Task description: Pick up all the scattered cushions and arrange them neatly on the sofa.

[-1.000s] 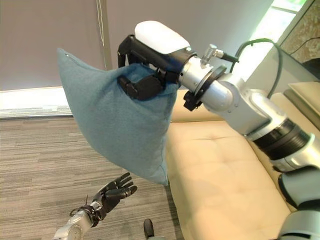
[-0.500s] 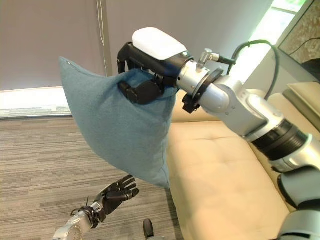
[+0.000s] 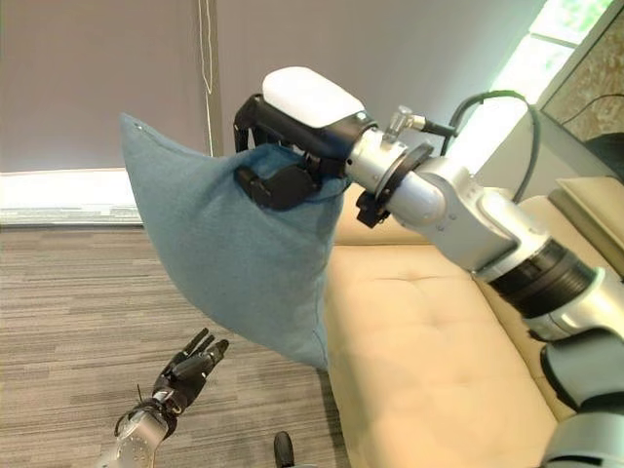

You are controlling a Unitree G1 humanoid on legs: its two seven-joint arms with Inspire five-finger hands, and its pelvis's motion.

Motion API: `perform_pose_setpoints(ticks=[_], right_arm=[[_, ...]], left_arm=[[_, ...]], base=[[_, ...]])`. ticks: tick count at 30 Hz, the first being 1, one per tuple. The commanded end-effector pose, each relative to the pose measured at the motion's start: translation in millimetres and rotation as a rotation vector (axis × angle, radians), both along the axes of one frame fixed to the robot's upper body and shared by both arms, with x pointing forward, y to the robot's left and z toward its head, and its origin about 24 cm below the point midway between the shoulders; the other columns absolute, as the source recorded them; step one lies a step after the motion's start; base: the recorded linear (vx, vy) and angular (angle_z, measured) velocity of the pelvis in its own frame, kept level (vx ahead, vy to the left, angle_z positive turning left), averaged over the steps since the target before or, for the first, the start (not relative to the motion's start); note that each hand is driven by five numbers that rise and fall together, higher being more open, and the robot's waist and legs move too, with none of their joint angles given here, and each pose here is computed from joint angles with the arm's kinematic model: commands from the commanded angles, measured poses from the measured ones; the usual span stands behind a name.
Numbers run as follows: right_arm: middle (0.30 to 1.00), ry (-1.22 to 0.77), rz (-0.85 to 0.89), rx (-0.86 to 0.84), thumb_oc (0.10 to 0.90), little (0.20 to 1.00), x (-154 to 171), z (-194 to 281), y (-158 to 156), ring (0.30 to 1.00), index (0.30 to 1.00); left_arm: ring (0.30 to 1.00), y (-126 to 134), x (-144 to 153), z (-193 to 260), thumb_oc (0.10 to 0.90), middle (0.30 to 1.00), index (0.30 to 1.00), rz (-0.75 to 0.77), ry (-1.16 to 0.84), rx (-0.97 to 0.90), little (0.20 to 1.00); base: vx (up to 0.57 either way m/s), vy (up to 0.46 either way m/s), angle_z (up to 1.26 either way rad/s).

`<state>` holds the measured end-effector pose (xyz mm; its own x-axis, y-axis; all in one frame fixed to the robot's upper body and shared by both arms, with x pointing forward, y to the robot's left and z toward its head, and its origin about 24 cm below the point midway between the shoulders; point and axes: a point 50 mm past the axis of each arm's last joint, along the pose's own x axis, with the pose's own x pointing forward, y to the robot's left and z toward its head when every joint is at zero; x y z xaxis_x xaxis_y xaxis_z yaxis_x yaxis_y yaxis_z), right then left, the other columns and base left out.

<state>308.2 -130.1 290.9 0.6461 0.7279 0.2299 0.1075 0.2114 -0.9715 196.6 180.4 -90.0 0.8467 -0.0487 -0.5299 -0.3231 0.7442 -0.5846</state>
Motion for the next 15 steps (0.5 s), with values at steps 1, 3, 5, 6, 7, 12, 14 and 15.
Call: perform_pose_setpoints(ticks=[1,3,5,6,7,12,14,15], right_arm=[[0.3,-0.319,-0.015,0.317,0.4,0.3,-18,91,-20,0.3,0.3],[0.3,-0.307,-0.013,0.322,0.4,0.3,-16,88,-19,0.3,0.3],[0.3,-0.299,-0.012,0.326,0.4,0.3,-15,86,-18,0.3,0.3],[0.3,-0.299,-0.012,0.326,0.4,0.3,-15,87,-18,0.3,0.3],[0.3,-0.291,-0.01,0.325,0.4,0.3,-14,85,-17,0.3,0.3],[0.3,-0.287,-0.002,0.32,0.4,0.3,-14,83,-14,0.3,0.3],[0.3,-0.288,0.001,0.316,0.4,0.3,-14,82,-13,0.3,0.3],[0.3,-0.292,0.006,0.314,0.4,0.3,-14,82,-11,0.3,0.3]], left_arm=[[0.9,-4,40,41,0.8,0.9,0.9,-0.03,-0.236,0.016,0.9],[0.9,-9,48,50,0.8,0.9,0.9,-0.043,-0.279,0.005,0.9],[0.9,-14,53,56,0.8,0.9,0.9,-0.056,-0.306,-0.008,0.9],[0.9,-14,53,56,0.8,0.9,0.9,-0.056,-0.306,-0.008,0.9],[0.9,-19,57,60,0.8,0.9,0.9,-0.075,-0.326,-0.018,0.9],[0.9,-35,64,73,0.8,0.9,0.9,-0.12,-0.383,-0.056,0.9],[0.9,-38,66,77,0.8,0.9,0.9,-0.127,-0.398,-0.066,0.9],[0.9,-43,68,81,0.8,0.9,0.9,-0.138,-0.416,-0.072,0.9]], base=[[0.0,0.0,0.0],[0.0,0.0,0.0],[0.0,0.0,0.0],[0.0,0.0,0.0],[0.0,0.0,0.0],[0.0,0.0,0.0],[0.0,0.0,0.0],[0.0,0.0,0.0]])
